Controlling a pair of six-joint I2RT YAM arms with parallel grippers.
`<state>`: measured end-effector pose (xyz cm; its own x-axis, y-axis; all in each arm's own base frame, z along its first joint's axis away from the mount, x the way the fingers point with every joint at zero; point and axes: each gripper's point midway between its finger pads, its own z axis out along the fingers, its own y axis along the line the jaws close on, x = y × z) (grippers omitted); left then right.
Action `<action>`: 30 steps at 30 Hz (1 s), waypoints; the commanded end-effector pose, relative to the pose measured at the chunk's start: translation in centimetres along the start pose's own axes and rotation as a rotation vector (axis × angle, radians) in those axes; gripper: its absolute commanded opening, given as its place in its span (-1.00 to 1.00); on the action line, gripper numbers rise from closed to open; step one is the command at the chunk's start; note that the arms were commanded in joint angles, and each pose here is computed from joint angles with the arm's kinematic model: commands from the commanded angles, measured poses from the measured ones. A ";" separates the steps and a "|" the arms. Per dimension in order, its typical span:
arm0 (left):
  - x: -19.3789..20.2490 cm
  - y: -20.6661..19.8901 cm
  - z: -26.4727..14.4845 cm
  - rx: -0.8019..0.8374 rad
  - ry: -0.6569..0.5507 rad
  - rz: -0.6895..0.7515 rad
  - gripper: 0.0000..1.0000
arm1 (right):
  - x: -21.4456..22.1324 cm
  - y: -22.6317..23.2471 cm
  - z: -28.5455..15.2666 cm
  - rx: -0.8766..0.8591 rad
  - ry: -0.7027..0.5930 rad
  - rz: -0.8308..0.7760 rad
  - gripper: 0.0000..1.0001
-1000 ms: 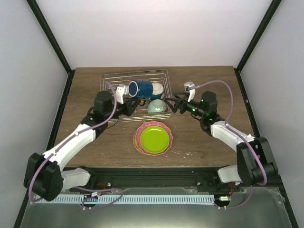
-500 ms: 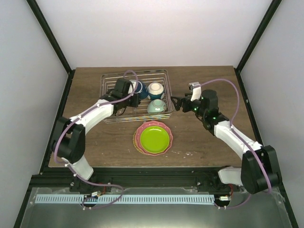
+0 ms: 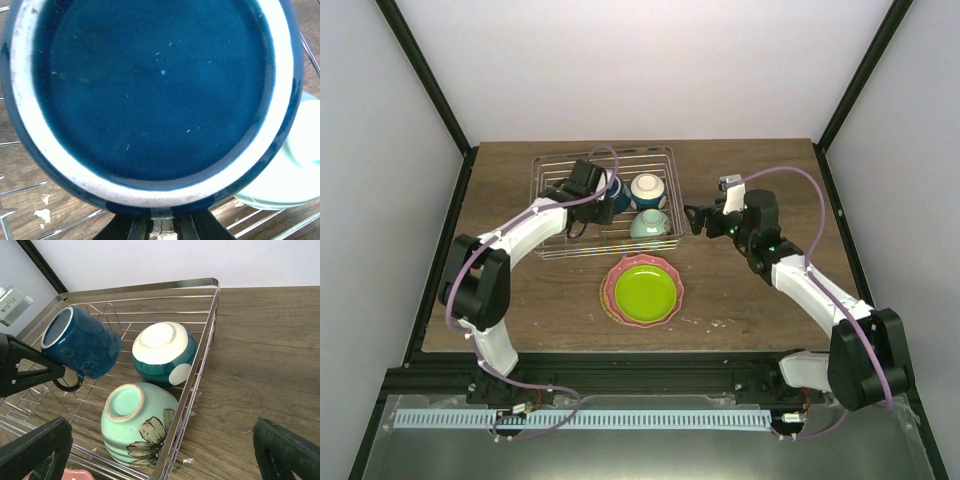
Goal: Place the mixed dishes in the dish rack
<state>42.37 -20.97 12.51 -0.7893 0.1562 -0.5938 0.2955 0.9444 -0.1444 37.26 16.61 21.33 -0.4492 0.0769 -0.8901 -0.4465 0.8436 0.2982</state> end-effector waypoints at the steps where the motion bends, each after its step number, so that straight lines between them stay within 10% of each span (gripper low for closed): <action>1: -1.6 -1.3 -0.7 0.005 -0.026 0.074 -1.00 | -1.7 -0.1 0.1 0.013 -0.018 -0.022 1.00; 20: 0.8 -2.3 0.2 -0.064 0.107 0.170 -1.00 | -1.6 0.3 0.9 -0.012 0.025 -0.017 1.00; 30: 1.3 -3.4 -0.1 -0.034 0.114 0.180 -0.47 | -0.7 -0.5 1.9 0.016 0.075 0.004 1.00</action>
<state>39.56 -22.76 10.48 -0.8166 0.3525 -0.4571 0.3984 0.9172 -0.0044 38.51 17.25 20.07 -0.5157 0.0368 -0.8560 -0.4416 0.8447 0.3024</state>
